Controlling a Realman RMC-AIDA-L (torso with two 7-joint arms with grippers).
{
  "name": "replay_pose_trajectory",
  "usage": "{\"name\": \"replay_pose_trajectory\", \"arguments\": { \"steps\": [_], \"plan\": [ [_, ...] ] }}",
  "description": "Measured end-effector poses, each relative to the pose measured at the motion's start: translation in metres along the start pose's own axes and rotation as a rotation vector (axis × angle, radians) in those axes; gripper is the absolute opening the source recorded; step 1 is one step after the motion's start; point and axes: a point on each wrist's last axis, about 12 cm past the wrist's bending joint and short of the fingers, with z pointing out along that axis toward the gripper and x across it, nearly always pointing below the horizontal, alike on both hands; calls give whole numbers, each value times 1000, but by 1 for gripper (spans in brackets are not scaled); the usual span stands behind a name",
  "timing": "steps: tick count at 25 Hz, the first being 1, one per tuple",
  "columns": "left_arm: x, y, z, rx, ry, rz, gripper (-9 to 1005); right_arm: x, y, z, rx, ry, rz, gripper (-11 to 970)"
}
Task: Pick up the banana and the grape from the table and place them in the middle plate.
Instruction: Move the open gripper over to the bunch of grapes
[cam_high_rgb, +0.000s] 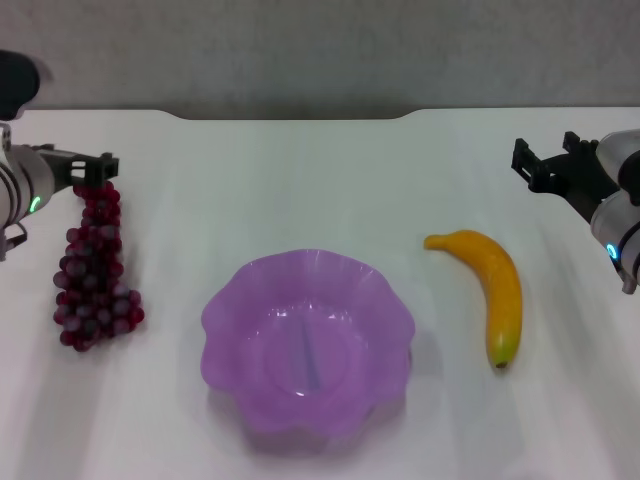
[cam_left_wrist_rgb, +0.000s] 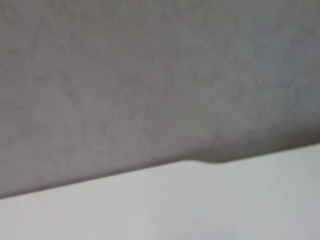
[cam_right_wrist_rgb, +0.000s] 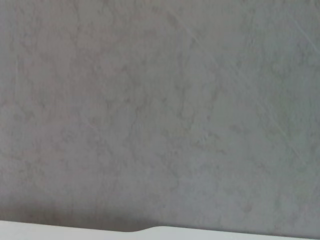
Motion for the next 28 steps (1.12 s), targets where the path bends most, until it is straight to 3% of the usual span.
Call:
{"name": "replay_pose_trajectory", "arguments": {
  "steps": [6,10,17,28],
  "plan": [
    [-3,-14,-18,14,13,42,758,1,-1,-1,2,4,2,689],
    [2,-15,-24,17,58,29,761,2,-1,-1,1,6,1,689],
    [17,3,-11,-12,150,-65,773,2,0,-1,-2,4,-1,690],
    [43,2,4,-14,250,-79,834,3,0,-2,-1,7,1,690]
  ]
}}
